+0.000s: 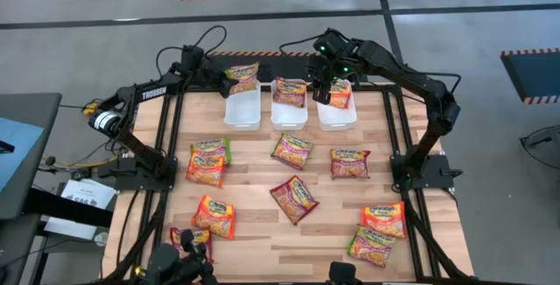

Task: Sort Maruchan noodles
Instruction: Put the green noodle pack into the left white bin, then put the orange noodle pack into the right white bin

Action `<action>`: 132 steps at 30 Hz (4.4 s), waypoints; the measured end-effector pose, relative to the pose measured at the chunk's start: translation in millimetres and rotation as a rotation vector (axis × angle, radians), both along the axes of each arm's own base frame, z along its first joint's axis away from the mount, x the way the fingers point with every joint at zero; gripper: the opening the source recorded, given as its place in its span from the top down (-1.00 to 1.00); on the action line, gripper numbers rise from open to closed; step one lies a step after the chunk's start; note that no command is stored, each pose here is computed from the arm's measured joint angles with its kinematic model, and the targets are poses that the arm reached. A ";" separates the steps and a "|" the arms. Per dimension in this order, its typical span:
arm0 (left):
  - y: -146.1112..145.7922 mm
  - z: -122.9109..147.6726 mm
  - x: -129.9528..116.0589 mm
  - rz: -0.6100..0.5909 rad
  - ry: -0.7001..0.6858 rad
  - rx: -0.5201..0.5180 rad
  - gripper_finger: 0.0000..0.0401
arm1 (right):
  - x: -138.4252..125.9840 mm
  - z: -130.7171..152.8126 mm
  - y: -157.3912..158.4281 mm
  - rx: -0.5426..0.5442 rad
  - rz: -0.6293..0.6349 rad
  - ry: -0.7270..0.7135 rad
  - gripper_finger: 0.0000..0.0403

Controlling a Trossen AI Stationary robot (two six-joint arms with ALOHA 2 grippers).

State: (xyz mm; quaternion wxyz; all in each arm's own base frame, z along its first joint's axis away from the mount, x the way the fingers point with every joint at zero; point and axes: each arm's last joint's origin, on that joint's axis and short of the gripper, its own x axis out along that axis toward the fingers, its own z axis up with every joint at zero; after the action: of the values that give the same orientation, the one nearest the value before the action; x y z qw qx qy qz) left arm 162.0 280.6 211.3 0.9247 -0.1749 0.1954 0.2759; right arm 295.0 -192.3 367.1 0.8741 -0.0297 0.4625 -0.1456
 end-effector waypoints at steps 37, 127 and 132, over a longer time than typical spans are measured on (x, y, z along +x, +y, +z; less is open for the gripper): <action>-7.7 -4.8 9.9 0.048 0.078 -0.015 0.10 | 5.6 -0.8 9.8 0.017 0.012 0.001 0.19; -281.4 58.9 137.0 -1.010 0.319 -0.344 0.00 | -116.6 -136.4 327.4 0.462 -0.326 0.629 -0.01; -286.3 59.5 138.1 -1.021 0.312 -0.339 0.00 | -123.7 -154.1 340.0 0.402 -0.309 0.692 -0.17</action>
State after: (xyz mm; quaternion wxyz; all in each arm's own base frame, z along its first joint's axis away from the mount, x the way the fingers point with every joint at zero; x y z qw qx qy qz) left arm 300.1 -5.7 270.9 0.8600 -0.1613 0.4315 -0.2195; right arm 171.3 147.7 213.0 0.6237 0.1637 0.7467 -0.1632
